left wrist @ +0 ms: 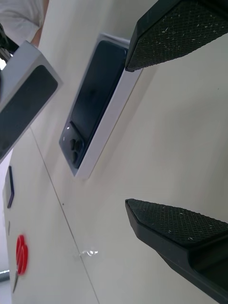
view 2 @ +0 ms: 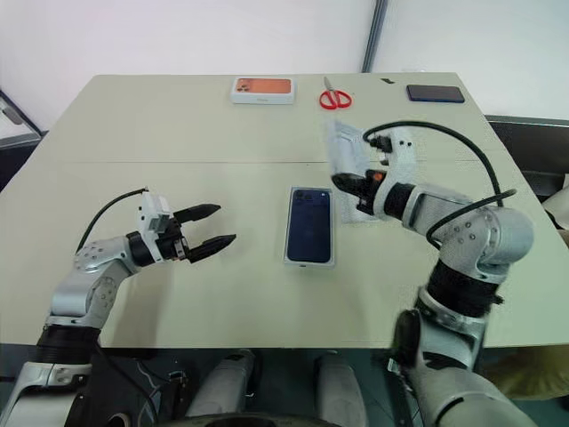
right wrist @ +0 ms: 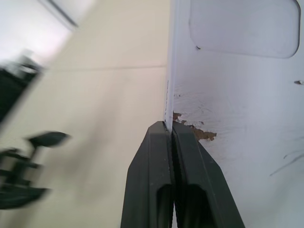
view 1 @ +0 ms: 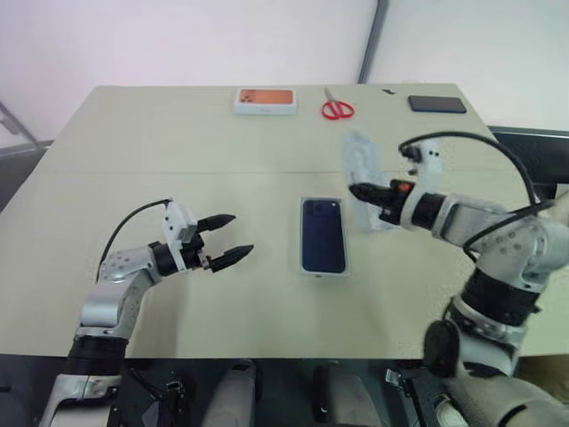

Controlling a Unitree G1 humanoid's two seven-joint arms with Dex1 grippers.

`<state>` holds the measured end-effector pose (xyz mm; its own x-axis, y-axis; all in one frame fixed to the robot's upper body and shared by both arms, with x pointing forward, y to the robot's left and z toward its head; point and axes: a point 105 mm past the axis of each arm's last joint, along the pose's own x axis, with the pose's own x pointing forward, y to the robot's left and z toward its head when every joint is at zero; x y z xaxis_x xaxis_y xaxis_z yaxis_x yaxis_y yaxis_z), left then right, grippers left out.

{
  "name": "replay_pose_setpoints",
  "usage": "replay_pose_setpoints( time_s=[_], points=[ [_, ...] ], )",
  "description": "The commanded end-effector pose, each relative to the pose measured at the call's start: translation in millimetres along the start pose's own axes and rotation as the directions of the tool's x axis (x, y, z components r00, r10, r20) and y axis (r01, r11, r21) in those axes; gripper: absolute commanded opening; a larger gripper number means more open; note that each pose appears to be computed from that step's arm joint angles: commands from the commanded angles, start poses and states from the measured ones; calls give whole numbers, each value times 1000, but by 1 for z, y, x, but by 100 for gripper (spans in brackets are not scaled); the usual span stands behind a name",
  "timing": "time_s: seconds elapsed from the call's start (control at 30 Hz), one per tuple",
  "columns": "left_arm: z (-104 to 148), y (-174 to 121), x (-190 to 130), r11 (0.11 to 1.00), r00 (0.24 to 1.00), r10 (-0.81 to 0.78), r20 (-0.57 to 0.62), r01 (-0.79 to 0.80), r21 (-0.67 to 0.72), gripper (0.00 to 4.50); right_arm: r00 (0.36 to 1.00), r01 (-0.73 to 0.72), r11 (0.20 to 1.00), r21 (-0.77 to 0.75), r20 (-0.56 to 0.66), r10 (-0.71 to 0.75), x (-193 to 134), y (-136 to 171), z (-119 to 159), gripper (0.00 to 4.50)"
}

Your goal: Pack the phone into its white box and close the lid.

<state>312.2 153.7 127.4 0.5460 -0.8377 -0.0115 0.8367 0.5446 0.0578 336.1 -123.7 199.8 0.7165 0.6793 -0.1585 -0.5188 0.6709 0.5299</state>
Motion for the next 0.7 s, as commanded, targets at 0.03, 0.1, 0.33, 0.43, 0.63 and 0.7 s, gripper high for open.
replay_pose_setpoints(
  time_s=[0.03,0.1,0.33,0.43,0.63,0.7],
  points=[
    [17,8,-1,999,998,48,51,-49,15,450,990,-138,989,43,27,137,10,25,-5,5],
    [20,12,-2,997,994,82,67,-81,-9,450,974,-226,968,109,46,222,16,37,-11,5],
    [27,19,-2,991,987,133,90,-130,-31,450,920,-386,893,233,29,390,23,62,-41,5],
    [28,18,0,991,987,131,97,-128,-37,450,896,-436,854,284,44,443,24,69,-46,5],
    [30,16,6,990,985,133,114,-127,-58,450,880,-462,812,356,69,471,32,81,-49,5],
    [30,15,8,989,984,133,121,-125,-73,450,865,-485,786,383,76,496,33,87,-52,5]
  ],
)
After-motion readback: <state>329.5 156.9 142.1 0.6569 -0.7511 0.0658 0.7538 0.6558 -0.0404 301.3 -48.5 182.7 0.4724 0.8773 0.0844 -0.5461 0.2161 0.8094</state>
